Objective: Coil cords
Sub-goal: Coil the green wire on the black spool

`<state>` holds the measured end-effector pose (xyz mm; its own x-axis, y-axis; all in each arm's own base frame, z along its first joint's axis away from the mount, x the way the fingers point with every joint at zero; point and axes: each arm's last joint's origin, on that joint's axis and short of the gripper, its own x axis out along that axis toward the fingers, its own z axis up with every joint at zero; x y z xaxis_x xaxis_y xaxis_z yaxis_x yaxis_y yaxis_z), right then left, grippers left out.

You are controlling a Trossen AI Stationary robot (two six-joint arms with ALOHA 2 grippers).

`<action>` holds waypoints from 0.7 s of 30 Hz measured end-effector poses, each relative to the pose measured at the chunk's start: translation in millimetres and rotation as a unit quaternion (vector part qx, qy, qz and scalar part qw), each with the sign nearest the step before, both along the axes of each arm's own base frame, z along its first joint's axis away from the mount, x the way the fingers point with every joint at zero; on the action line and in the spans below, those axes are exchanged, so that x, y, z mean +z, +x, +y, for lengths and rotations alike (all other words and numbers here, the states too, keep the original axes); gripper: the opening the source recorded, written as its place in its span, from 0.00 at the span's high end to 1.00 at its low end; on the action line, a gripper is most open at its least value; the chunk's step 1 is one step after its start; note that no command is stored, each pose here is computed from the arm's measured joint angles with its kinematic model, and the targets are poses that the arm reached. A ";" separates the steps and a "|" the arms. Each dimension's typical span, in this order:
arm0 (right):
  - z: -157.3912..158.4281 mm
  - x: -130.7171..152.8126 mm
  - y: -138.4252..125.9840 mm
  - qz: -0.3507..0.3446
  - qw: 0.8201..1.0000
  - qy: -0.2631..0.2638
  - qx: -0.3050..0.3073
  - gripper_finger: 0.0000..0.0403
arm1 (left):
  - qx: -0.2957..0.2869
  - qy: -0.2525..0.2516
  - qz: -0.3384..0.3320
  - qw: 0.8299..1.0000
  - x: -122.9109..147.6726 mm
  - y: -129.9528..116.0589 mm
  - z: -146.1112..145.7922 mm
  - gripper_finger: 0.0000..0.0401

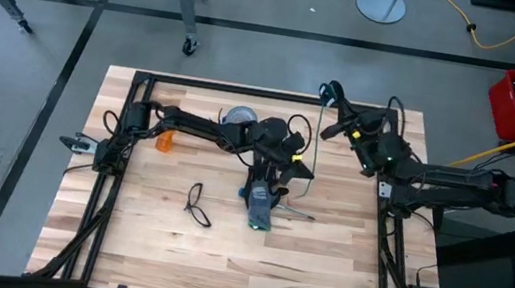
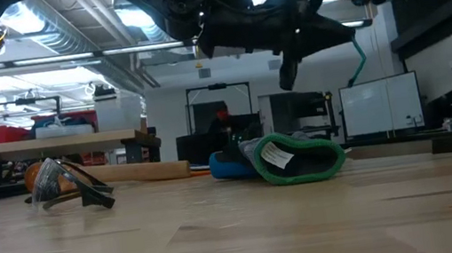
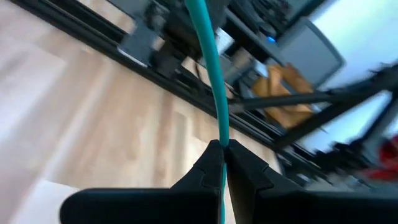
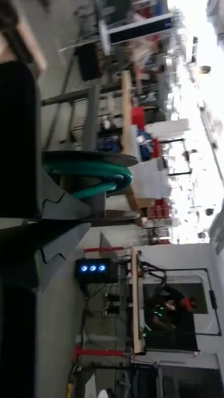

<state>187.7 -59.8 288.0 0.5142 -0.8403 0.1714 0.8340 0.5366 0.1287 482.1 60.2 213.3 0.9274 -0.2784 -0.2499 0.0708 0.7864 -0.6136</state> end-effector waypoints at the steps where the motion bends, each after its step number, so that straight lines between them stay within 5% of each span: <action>1: -0.1 -2.5 0.6 0.008 1.000 0.006 0.001 1.00 | -0.014 -0.009 0.001 1.000 -0.1 -0.5 0.8 1.00; 9: -0.6 -17.5 2.6 0.074 0.997 0.036 0.005 1.00 | -0.047 -0.022 0.013 0.999 8.6 -8.5 12.4 1.00; 21: 0.1 -16.0 3.6 0.051 0.997 0.042 0.029 1.00 | -0.083 -0.004 -0.012 0.996 26.1 -7.9 10.9 1.00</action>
<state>191.4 -59.7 272.0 0.5736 -0.8178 0.0462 0.8128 0.5753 0.0914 474.2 71.2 239.5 0.8745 -0.4295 -0.2251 0.2140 0.7584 -0.6157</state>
